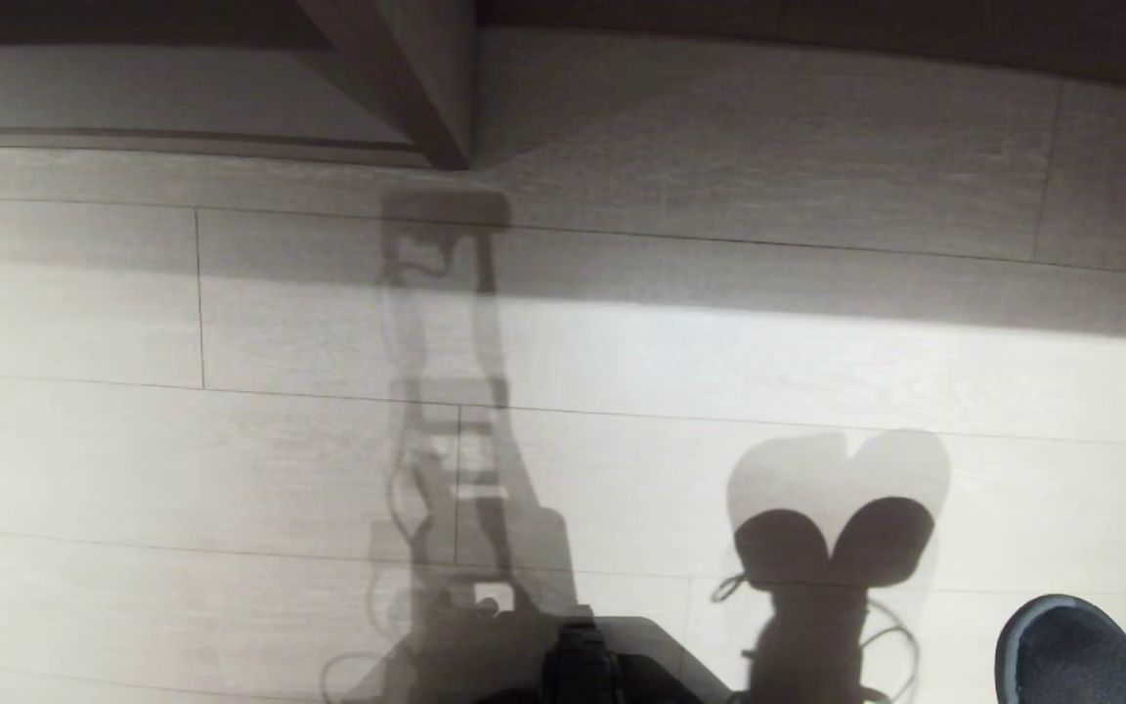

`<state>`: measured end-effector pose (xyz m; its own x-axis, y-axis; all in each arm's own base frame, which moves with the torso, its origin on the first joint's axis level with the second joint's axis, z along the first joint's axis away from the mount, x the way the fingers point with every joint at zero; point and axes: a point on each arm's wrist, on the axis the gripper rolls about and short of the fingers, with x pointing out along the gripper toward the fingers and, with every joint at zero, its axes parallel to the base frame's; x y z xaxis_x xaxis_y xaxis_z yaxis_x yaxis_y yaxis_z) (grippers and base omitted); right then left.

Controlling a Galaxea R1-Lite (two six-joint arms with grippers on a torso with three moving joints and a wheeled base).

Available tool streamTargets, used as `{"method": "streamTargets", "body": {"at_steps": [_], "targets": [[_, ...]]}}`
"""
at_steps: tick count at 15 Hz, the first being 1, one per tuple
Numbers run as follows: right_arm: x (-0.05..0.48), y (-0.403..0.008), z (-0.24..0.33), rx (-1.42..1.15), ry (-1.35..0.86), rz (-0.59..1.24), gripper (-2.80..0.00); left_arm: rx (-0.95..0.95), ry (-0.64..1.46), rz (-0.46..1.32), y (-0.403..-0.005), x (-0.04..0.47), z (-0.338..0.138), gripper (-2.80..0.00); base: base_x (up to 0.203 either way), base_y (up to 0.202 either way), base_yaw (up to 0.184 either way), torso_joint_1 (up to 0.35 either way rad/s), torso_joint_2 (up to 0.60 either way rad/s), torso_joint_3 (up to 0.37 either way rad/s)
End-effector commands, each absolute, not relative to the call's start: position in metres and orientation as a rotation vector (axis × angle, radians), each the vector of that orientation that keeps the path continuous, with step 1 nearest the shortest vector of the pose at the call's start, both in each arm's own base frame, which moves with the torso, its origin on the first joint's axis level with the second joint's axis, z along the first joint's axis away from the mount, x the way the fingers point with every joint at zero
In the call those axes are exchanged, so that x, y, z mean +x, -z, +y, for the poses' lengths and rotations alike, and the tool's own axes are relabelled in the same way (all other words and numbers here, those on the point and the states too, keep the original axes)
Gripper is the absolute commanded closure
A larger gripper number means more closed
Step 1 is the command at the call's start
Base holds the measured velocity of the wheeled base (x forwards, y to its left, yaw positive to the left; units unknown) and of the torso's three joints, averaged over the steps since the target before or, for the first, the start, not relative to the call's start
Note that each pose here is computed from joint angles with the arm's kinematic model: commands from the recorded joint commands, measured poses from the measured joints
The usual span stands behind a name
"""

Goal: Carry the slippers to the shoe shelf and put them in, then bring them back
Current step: Place the slippers on the floor

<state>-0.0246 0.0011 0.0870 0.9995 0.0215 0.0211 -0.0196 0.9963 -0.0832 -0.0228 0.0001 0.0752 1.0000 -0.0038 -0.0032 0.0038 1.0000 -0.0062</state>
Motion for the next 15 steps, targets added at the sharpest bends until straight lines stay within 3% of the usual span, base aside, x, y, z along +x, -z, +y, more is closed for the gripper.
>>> {"method": "streamTargets", "body": {"at_steps": [1, 4, 8, 12, 15], "targets": [[-0.024, -0.113, 0.001, -0.084, -0.029, -0.038, 0.0, -0.006, 0.005, 0.005, -0.075, -0.023, 0.0, 0.0, 0.0, 0.0, 0.0, 0.012, 0.0, -0.026], [0.002, -0.164, 0.001, -0.083, -0.044, 0.041, 0.0, -0.006, 0.003, 0.003, -0.075, -0.023, 0.0, 0.0, 0.0, 0.0, 0.0, 0.0, 0.0, 0.0], [0.096, -0.215, 0.0, -0.101, -0.051, 0.081, 0.0, -0.006, 0.003, 0.003, -0.075, -0.023, 0.0, 0.0, 0.0, 0.0, 0.0, 0.0, 0.0, 0.0], [0.189, -0.238, -0.002, -0.141, -0.044, -0.018, 0.0, -0.006, 0.003, 0.004, -0.075, -0.023, 0.0, 0.0, 0.0, 0.0, 0.0, 0.0, 0.0, 0.0], [0.241, -0.247, -0.004, -0.168, -0.024, -0.2, 0.0, -0.006, 0.003, 0.005, -0.075, -0.023, 0.0, 0.0, 0.0, 0.0, 0.0, 0.0, 0.0, 0.0]]}}
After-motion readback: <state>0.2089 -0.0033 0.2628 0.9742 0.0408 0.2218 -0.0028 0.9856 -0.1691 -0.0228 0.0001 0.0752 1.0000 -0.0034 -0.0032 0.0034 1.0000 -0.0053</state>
